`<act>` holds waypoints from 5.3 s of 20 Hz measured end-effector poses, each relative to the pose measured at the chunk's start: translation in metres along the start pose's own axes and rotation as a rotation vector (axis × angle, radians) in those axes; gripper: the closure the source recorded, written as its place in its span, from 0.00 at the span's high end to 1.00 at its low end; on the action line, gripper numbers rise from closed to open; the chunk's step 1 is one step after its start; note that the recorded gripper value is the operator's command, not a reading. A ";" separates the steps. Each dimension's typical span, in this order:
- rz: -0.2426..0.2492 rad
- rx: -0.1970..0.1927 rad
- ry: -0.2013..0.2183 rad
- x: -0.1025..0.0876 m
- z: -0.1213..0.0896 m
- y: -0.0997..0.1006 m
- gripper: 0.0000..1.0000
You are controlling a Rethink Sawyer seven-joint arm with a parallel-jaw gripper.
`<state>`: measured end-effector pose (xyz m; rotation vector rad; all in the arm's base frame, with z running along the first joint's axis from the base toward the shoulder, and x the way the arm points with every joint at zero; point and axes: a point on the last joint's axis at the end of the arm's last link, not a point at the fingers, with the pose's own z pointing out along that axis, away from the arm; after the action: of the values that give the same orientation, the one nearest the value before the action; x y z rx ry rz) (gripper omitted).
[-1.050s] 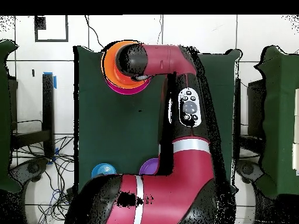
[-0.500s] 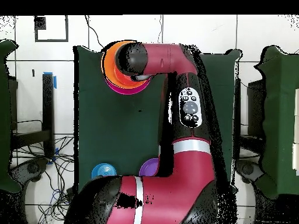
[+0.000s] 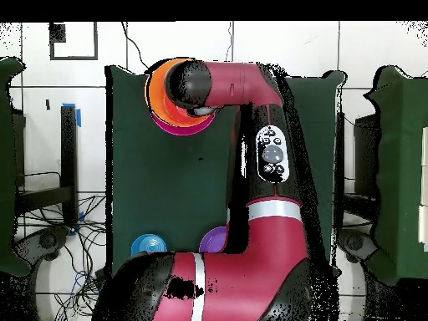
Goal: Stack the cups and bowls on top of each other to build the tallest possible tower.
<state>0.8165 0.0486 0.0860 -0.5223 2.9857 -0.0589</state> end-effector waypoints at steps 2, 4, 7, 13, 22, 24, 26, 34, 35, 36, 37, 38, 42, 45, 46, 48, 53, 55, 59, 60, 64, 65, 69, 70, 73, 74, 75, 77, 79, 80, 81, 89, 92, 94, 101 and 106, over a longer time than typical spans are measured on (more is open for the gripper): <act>0.003 -0.003 -0.002 -0.001 -0.001 0.000 1.00; 0.005 -0.006 -0.002 -0.001 -0.001 0.001 1.00; 0.011 -0.013 -0.005 -0.002 -0.002 0.001 1.00; 0.034 -0.039 -0.017 -0.007 -0.007 0.003 1.00; 0.044 -0.050 -0.021 -0.009 -0.009 0.004 1.00; 0.044 -0.050 -0.021 -0.009 -0.009 0.004 1.00; 0.044 -0.050 -0.021 -0.009 -0.009 0.004 1.00; 0.049 -0.062 0.006 -0.009 -0.031 0.001 1.00; 0.050 -0.064 0.010 -0.009 -0.034 0.000 1.00; 0.052 -0.069 0.029 -0.009 -0.049 -0.003 1.00; 0.053 -0.072 0.036 -0.008 -0.055 -0.004 1.00; 0.055 -0.073 0.041 -0.008 -0.060 -0.006 1.00; 0.066 -0.077 0.070 -0.005 -0.094 -0.019 1.00; 0.082 -0.075 0.084 -0.001 -0.123 -0.033 1.00; 0.088 -0.074 0.088 0.000 -0.132 -0.039 1.00; 0.096 -0.073 0.092 0.003 -0.142 -0.046 1.00; 0.138 -0.068 0.107 0.017 -0.166 -0.080 1.00; 0.155 -0.065 0.109 0.022 -0.170 -0.093 1.00; 0.194 -0.047 0.107 0.037 -0.175 -0.127 1.00; 0.198 -0.045 0.108 0.039 -0.175 -0.130 1.00; 0.222 -0.042 0.116 0.052 -0.175 -0.148 1.00; 0.225 -0.040 0.121 0.056 -0.175 -0.151 1.00; 0.229 -0.023 0.156 0.074 -0.171 -0.157 1.00; 0.227 -0.019 0.166 0.078 -0.169 -0.157 1.00; 0.218 -0.009 0.196 0.089 -0.163 -0.155 1.00; 0.214 -0.006 0.203 0.092 -0.160 -0.154 1.00; 0.210 -0.003 0.211 0.095 -0.157 -0.152 1.00; 0.198 0.008 0.223 0.101 -0.148 -0.150 1.00; 0.192 0.014 0.226 0.104 -0.143 -0.149 1.00; 0.186 0.020 0.226 0.107 -0.138 -0.148 1.00; 0.183 0.024 0.225 0.109 -0.135 -0.148 1.00; 0.171 0.053 0.206 0.129 -0.110 -0.153 1.00; 0.173 0.066 0.192 0.143 -0.097 -0.160 1.00; 0.173 0.073 0.187 0.148 -0.093 -0.164 1.00; 0.152 0.117 0.156 0.170 -0.062 -0.176 1.00; 0.134 0.121 0.171 0.181 -0.044 -0.171 1.00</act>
<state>0.7003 -0.1732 0.1208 -0.3174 3.1480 -0.2838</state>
